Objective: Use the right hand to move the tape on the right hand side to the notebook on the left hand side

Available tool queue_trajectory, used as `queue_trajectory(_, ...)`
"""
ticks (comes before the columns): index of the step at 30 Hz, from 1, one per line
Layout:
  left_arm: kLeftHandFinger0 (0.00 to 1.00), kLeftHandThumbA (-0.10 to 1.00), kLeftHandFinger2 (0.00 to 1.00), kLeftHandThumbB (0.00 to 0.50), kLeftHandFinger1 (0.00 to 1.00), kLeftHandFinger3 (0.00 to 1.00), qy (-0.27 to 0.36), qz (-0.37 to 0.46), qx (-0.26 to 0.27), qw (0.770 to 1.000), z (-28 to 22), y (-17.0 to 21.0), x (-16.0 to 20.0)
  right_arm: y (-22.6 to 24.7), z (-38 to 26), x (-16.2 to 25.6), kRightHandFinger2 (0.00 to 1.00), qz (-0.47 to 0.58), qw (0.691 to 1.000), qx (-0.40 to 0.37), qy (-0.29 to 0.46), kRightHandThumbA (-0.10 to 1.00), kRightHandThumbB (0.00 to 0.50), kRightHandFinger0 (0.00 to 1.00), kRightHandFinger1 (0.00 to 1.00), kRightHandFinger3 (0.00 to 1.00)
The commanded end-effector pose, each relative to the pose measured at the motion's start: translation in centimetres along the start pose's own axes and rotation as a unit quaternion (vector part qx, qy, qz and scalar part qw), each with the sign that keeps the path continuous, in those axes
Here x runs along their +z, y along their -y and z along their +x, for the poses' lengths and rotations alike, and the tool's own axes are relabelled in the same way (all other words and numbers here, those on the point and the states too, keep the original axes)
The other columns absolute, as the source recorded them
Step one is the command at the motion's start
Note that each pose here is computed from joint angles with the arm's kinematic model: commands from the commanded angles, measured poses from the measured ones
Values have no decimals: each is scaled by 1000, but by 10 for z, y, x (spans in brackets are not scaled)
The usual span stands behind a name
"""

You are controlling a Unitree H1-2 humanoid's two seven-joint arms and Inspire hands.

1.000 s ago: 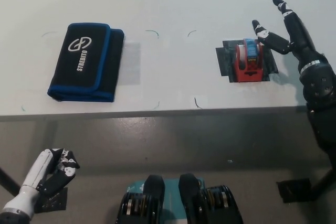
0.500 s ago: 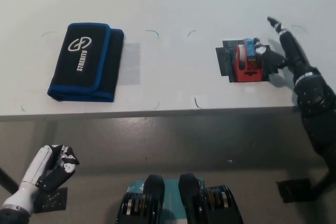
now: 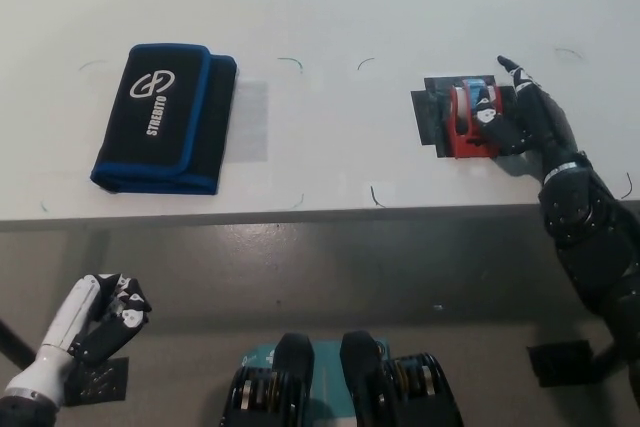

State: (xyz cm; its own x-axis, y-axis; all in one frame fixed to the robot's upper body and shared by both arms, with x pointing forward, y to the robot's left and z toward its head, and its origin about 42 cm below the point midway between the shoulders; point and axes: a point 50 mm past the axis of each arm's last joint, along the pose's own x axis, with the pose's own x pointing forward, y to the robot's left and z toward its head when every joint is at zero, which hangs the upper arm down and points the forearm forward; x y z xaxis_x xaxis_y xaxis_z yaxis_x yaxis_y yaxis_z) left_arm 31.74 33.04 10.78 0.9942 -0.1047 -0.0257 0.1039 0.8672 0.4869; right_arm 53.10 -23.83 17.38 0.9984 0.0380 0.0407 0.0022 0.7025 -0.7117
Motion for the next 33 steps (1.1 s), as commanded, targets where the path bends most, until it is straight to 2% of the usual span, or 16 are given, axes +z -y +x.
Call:
queue_trajectory(1, 139, -100, 342, 354, 214, 399, 19, 15, 5, 1000, 4, -12, 10, -1, 3, 5, 1000, -9, 1000, -6, 10, 576, 500, 1000, 1000, 1000)
queue_trajectory(5, 93, -100, 311, 362, 170, 386, 26, 7, 4, 1000, 4, -12, 6, -5, 1, 5, 1000, -10, 1000, -2, 13, 578, 500, 1000, 1000, 1000)
queue_trajectory(7, 63, -100, 300, 345, 141, 392, 24, 9, 4, 1000, 4, -11, 7, -7, 1, 7, 1000, -7, 1000, 0, 12, 560, 500, 1000, 1000, 1000)
queue_trajectory(11, 59, -100, 302, 337, 149, 398, 20, 8, 6, 1000, 2, -10, 7, -13, 1, 12, 1000, -9, 1000, 2, 25, 561, 500, 1000, 1000, 1000)
queue_trajectory(15, 56, -100, 283, 342, 146, 395, 21, 8, 3, 1000, 3, -10, 7, -18, 1, 21, 1000, 12, 999, 6, 40, 501, 500, 1000, 1000, 1000)
queue_trajectory(16, 40, -100, 263, 339, 127, 391, 23, 6, 3, 1000, 3, -10, 7, -21, 2, 24, 1000, 4, 999, 6, 42, 554, 500, 1000, 1000, 1000)
queue_trajectory(22, 28, -100, 265, 334, 120, 392, 28, 13, 1, 1000, 5, -12, 7, -34, 3, 38, 1000, 16, 999, 15, 48, 566, 500, 1000, 1000, 1000)
queue_trajectory(27, 111, -100, 306, 338, 185, 387, 21, 1, 2, 1000, 4, -11, 8, -48, 3, 50, 1000, 20, 998, 28, 45, 572, 500, 1000, 1000, 1000)
queue_trajectory(30, 86, -100, 296, 334, 167, 386, 24, 5, 0, 1000, 5, -10, 9, -56, 2, 53, 1000, 20, 998, 34, 49, 609, 500, 1000, 1000, 1000)
queue_trajectory(33, 64, -100, 285, 343, 150, 383, 28, 7, -2, 1000, 6, -11, 9, -63, 1, 57, 1000, 28, 998, 39, 52, 597, 500, 1000, 1000, 1000)
